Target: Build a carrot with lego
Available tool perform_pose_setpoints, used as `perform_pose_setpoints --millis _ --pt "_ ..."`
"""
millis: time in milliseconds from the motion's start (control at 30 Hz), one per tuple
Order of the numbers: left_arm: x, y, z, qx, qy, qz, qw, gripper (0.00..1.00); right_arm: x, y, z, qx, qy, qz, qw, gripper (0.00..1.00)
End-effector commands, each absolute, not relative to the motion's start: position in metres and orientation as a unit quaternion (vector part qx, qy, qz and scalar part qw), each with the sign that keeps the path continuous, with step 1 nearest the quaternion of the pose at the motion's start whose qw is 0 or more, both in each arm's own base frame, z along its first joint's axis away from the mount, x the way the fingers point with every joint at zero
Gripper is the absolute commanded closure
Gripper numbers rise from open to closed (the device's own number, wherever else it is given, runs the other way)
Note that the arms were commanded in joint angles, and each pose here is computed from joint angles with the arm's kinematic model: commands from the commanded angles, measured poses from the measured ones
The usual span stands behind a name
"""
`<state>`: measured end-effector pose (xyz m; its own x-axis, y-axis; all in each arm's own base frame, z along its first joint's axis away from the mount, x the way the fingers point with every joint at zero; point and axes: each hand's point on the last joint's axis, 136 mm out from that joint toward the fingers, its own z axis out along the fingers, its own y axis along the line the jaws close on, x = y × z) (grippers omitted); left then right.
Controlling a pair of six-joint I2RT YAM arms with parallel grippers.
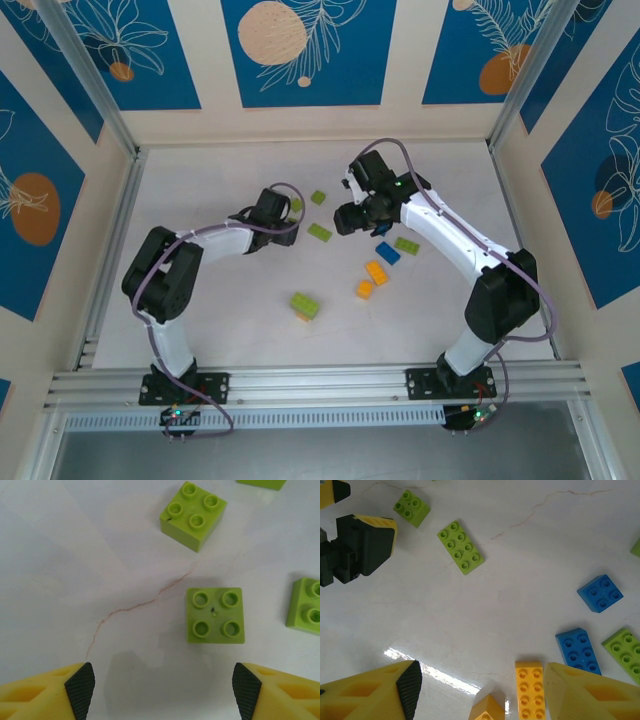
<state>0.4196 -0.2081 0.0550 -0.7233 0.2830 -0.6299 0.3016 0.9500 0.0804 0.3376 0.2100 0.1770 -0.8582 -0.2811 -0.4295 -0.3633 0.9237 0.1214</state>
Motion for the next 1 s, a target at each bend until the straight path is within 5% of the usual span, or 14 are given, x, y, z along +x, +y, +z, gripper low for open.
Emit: perform_pose_setpoints --millis 0,567,967 --pt "0.428 -0.217 0.056 0.174 0.925 0.004 0.337 0.28 0.334 0.213 0.172 -0.167 0.959 0.113 0.197 0.34" --pt "0.437 -0.237 0.04 0.199 0.922 0.008 0.332 0.34 0.331 0.211 0.165 -0.168 0.962 0.11 0.186 0.36" --pt "0.437 -0.243 0.028 0.21 0.924 0.012 0.319 0.53 0.331 0.212 0.159 -0.169 0.963 0.111 0.18 0.38"
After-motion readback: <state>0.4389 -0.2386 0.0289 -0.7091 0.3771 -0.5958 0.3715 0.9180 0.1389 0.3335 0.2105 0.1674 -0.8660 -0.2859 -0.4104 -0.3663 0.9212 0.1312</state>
